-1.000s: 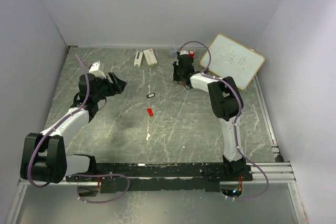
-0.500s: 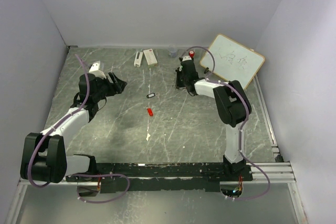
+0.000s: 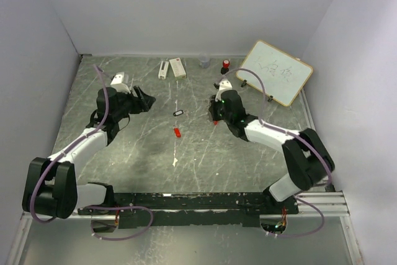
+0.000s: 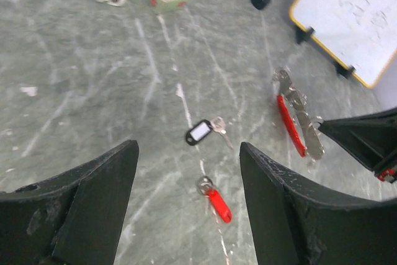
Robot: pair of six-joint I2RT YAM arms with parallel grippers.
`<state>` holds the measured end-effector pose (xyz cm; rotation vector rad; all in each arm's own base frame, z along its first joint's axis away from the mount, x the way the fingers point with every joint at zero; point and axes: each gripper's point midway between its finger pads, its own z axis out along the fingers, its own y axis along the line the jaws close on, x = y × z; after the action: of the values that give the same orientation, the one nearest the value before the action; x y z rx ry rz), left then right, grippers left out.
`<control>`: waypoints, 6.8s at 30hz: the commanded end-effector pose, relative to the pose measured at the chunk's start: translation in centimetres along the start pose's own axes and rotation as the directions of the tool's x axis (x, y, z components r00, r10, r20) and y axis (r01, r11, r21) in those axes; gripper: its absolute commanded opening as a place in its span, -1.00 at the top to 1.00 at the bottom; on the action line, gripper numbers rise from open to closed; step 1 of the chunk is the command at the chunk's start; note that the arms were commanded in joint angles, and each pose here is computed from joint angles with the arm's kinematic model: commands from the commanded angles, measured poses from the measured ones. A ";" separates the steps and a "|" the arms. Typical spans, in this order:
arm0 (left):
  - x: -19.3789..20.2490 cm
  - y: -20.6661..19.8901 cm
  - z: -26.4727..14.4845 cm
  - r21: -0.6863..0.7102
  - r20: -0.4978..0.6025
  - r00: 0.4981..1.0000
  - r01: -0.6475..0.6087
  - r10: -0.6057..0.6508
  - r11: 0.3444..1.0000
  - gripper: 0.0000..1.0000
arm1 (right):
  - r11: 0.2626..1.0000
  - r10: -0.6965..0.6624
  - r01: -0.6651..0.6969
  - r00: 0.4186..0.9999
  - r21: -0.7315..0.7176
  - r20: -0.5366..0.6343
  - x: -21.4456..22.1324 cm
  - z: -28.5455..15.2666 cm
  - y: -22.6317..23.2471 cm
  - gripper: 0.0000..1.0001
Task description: Put the keys on the keyring
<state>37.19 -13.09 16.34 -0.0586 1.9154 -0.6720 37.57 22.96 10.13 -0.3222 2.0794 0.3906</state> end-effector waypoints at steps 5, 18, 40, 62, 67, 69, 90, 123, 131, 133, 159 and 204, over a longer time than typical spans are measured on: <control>0.5 -9.1 -0.2 0.301 0.036 0.983 -0.184 0.182 0.936 -0.52 | 0.993 -0.094 0.112 0.946 -0.043 0.309 -4.2 -4.5 0.2 1.00; 3.5 -16.4 0.0 0.479 0.064 0.953 -0.290 0.296 0.828 -0.46 | 0.980 -0.098 0.171 0.853 -0.098 0.512 -8.6 -8.2 1.8 1.00; 3.4 -19.2 1.6 0.501 0.127 0.944 -0.327 0.306 0.802 -0.42 | 0.951 -0.118 0.254 0.828 -0.179 0.548 -7.6 -10.0 3.4 1.00; 5.9 -22.5 2.8 0.583 0.134 0.930 -0.354 0.343 0.731 -0.29 | 0.926 -0.132 0.295 0.838 -0.236 0.530 -6.8 -9.6 4.5 1.00; 6.2 -23.5 2.0 0.630 0.160 0.930 -0.355 0.332 0.691 -0.19 | 0.931 -0.131 0.285 0.843 -0.227 0.521 -6.9 -9.3 4.3 1.00; 6.6 -23.9 1.7 0.651 0.160 0.929 -0.353 0.333 0.672 -0.11 | 0.936 -0.129 0.277 0.846 -0.218 0.518 -6.9 -9.1 4.2 1.00; 6.2 -21.5 2.4 0.519 0.134 0.931 -0.359 0.341 0.776 0.03 | 0.964 -0.139 0.226 0.879 -0.142 0.456 -6.2 -7.6 2.4 1.00; 4.0 -16.9 1.4 0.275 0.130 0.928 -0.373 0.350 0.886 -0.17 | 0.938 -0.107 0.122 0.992 -0.323 0.064 4.3 -4.8 7.0 1.00; 2.3 -15.4 0.4 0.174 0.154 0.923 -0.377 0.353 0.910 -0.23 | 0.926 -0.135 0.123 0.991 -0.358 -0.010 6.7 -4.2 8.8 1.00; 2.2 -15.2 0.3 0.165 0.157 0.922 -0.377 0.354 0.911 -0.24 | 0.928 -0.135 0.116 0.990 -0.354 -0.031 7.4 -4.4 8.6 0.98; 2.0 -13.8 0.2 0.103 0.139 0.924 -0.372 0.357 0.923 -0.31 | 0.973 -0.148 0.118 0.979 -0.198 -0.144 8.4 -0.6 7.4 0.09; 5.2 -18.3 -0.9 0.453 0.174 0.885 -0.462 0.432 0.763 -0.10 | 0.924 -0.301 0.367 0.873 -0.109 0.384 -3.2 -9.9 6.8 1.00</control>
<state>31.44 -27.85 20.26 0.5228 1.6749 -0.6399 28.81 25.24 14.37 -0.6552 1.7666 0.3825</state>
